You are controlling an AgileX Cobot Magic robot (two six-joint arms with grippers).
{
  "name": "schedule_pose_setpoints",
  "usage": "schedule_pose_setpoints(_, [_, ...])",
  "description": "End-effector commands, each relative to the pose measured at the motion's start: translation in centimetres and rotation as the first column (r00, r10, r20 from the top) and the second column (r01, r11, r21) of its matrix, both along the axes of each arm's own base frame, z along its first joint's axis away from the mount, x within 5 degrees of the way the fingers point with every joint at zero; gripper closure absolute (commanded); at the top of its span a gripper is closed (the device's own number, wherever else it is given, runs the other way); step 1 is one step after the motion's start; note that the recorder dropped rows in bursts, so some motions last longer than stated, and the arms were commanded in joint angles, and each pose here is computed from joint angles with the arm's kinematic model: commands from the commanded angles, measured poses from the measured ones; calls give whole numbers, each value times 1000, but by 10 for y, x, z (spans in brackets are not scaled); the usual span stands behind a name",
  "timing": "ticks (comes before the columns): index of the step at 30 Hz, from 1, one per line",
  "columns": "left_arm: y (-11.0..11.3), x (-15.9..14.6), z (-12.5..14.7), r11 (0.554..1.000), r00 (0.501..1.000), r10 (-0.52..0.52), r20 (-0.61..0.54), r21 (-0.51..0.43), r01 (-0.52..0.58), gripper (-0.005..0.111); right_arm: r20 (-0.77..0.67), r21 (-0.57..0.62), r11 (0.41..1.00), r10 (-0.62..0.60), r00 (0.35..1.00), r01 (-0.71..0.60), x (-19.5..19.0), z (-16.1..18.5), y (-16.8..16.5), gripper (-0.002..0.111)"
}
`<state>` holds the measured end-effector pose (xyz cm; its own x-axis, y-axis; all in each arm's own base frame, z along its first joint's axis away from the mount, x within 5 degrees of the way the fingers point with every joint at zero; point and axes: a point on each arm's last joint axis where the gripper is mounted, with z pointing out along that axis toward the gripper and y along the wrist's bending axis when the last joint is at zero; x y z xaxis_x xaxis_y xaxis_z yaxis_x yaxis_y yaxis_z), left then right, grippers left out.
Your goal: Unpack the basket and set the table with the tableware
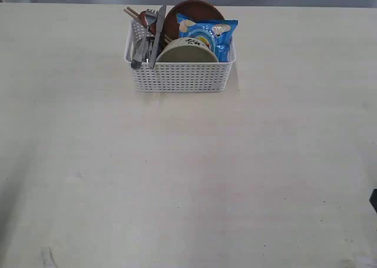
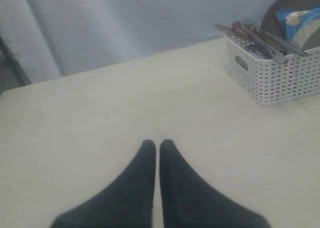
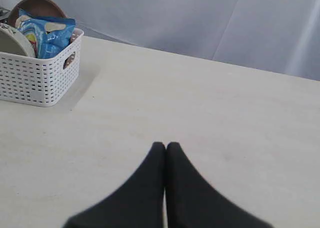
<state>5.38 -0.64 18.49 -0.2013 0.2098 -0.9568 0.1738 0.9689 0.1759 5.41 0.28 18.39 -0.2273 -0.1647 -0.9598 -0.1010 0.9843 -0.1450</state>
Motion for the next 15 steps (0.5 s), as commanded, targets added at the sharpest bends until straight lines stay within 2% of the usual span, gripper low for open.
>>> schedule_pose_setpoints(1, [0, 0, -1, 1000, 1000, -1, -1, -12, 1, 104, 11, -13, 1000, -5, 1000, 5, 0, 0, -1, 109])
schedule_pose_setpoints(4, [0, 0, -1, 1000, 1000, -1, -1, -12, 1, 104, 55, -18, 1000, 1, 999, 0, 1, 4, 0, 109])
schedule_pose_setpoints(10, [0, 0, -1, 1000, 1000, -1, -1, -12, 1, 104, 288, 94, 995, -4, 958, -24, 2, 26, 2, 109])
schedule_pose_setpoints(13, [0, 0, -1, 1000, 1000, -1, -1, -12, 1, 104, 371, 224, 974, -42, 928, -46, 1, 36, 1, 109])
schedule_pose_setpoints(14, [0, 0, -1, 1000, 1000, -1, -1, -12, 1, 104, 419, 319, 945, -77, 905, -68, 0, 42, 0, 109])
schedule_pose_setpoints(15, [0, 0, -1, 1000, 1000, -1, -1, -12, 1, 104, 444, 358, 930, -95, 891, -79, -1, 45, -1, 109])
